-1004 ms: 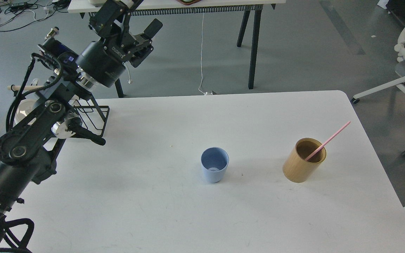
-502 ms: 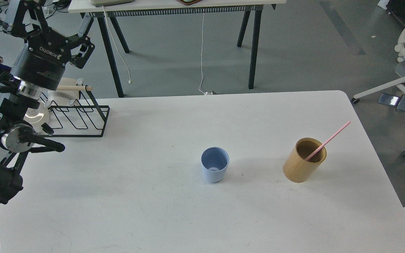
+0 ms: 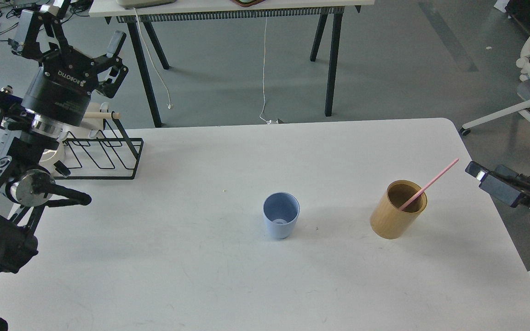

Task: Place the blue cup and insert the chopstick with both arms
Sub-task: 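Reach the right gripper to the pink straw in the tan cup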

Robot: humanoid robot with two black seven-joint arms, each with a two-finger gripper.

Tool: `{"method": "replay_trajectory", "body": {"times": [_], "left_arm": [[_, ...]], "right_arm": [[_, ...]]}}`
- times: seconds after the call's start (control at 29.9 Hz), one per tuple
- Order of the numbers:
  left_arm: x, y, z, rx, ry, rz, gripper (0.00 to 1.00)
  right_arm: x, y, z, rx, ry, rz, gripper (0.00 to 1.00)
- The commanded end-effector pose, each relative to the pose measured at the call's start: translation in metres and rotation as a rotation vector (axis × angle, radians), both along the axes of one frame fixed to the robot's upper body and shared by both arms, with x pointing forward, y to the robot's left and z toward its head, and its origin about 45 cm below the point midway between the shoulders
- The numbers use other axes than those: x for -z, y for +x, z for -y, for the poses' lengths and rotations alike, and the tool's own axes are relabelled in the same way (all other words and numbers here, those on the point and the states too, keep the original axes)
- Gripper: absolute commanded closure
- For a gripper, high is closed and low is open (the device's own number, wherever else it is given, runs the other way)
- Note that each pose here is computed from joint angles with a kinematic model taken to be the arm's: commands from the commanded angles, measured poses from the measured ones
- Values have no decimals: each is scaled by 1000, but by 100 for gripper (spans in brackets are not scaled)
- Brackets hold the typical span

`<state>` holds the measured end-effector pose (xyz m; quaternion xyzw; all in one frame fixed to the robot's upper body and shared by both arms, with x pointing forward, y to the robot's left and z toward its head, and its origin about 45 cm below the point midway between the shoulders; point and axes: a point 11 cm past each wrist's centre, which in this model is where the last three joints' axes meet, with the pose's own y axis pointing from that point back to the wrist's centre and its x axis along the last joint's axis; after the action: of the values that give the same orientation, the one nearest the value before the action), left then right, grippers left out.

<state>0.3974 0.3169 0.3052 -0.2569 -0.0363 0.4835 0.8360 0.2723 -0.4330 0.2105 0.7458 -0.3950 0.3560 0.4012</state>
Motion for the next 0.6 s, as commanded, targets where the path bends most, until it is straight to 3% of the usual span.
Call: {"method": "replay_trajectory", "body": {"times": [0.0, 0.1, 0.2, 0.4, 0.57], "left_arm": [[6, -2, -3, -7, 0, -14, 1], [9, -3, -4, -10, -1, -23, 1], [13, -5, -5, -13, 0, -31, 1], [23, -7, -11, -29, 2, -58, 1], [23, -7, -11, -29, 0, -59, 1]], "right_arm": [[18, 7, -12, 3, 29, 11, 3], [30, 11, -26, -6, 65, 8, 10], [36, 11, -36, -19, 87, 0, 35], [42, 7, -41, -22, 102, -15, 64], [40, 7, -39, -14, 94, 6, 70]]}}
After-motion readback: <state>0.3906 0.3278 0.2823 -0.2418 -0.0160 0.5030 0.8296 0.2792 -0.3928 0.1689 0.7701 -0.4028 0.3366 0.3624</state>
